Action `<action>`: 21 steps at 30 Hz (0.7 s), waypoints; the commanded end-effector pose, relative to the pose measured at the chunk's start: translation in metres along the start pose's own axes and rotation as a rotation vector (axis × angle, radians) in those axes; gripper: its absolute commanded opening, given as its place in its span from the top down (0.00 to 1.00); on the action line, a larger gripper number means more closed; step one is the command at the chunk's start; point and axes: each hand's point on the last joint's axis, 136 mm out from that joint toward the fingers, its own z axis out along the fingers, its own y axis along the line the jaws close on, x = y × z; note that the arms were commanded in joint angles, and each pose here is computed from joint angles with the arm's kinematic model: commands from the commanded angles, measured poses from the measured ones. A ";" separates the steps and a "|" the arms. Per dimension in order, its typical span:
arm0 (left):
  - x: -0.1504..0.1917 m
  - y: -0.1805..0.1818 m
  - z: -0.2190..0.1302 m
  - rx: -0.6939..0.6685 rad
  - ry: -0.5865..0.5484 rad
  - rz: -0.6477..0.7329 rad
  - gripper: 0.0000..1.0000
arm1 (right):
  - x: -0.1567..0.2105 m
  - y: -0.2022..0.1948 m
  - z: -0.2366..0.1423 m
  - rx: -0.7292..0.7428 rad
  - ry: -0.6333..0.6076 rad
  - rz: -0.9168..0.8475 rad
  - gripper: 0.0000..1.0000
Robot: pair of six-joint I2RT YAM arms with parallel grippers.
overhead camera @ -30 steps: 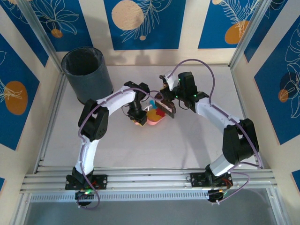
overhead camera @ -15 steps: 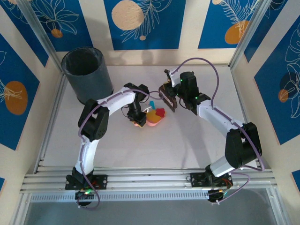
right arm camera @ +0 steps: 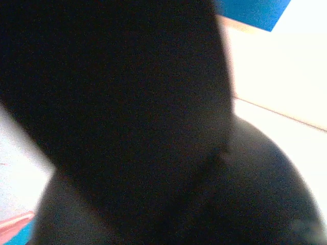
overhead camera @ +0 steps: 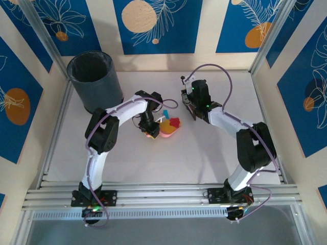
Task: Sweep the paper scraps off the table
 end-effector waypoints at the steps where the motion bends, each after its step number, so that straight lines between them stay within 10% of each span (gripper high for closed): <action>1: 0.009 0.003 -0.009 -0.002 0.005 -0.002 1.00 | -0.034 -0.006 0.004 0.025 -0.097 -0.016 1.00; 21: 0.009 0.002 -0.006 0.001 0.008 -0.004 1.00 | -0.013 0.080 0.000 -0.470 -0.048 -0.074 1.00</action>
